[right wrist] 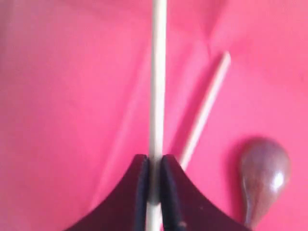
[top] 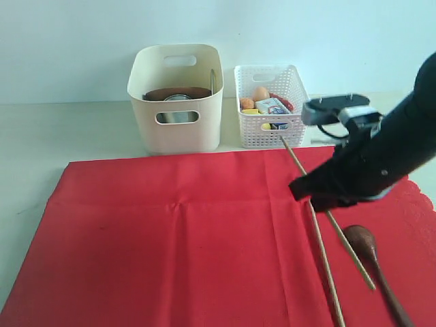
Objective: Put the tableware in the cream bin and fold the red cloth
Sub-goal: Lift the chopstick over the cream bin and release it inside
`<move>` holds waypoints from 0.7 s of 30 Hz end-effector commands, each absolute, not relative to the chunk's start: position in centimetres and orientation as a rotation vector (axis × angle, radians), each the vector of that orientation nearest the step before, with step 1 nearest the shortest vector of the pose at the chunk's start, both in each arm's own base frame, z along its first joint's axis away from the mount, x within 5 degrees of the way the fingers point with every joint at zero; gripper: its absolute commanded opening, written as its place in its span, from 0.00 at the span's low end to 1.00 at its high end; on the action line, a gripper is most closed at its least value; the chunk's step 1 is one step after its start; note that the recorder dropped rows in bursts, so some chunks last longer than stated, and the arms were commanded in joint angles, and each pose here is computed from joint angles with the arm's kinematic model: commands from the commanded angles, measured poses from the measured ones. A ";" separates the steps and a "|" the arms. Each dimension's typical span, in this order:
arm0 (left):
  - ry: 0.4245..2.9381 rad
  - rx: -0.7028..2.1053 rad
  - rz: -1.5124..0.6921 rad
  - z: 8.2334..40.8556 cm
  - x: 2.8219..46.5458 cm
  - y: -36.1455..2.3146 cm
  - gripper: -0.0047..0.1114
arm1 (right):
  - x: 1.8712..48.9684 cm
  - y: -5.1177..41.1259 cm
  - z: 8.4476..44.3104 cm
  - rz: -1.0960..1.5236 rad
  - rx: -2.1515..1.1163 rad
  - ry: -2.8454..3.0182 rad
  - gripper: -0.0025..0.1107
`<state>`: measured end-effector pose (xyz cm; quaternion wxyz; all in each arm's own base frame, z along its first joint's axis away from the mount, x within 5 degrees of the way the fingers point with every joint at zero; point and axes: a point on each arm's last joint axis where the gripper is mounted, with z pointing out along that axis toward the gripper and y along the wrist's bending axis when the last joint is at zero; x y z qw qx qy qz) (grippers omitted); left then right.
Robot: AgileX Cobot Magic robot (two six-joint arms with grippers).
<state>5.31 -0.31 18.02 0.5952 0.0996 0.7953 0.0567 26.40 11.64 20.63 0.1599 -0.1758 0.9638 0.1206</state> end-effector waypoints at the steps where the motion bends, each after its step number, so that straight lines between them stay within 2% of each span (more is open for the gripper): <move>1: 1.840 0.233 0.129 18.0 5.3 -0.3 0.04 | 29.4 13.6 25.3 0.476 -0.559 2.526 0.02; 8: 1.840 0.233 0.129 18.0 5.3 -0.3 0.04 | 34.6 16.3 30.0 0.559 -0.626 2.308 0.02; 12: 1.840 0.233 0.129 18.0 5.3 -0.3 0.04 | 38.0 19.0 32.0 0.732 -0.705 2.074 0.02; 15: 1.840 0.233 0.129 18.0 5.3 -0.3 0.04 | 41.5 20.6 31.3 0.741 -0.729 1.912 0.02; 21: 1.840 0.233 0.129 18.0 5.3 -0.3 0.04 | 45.5 21.5 28.4 0.613 -0.750 1.780 0.02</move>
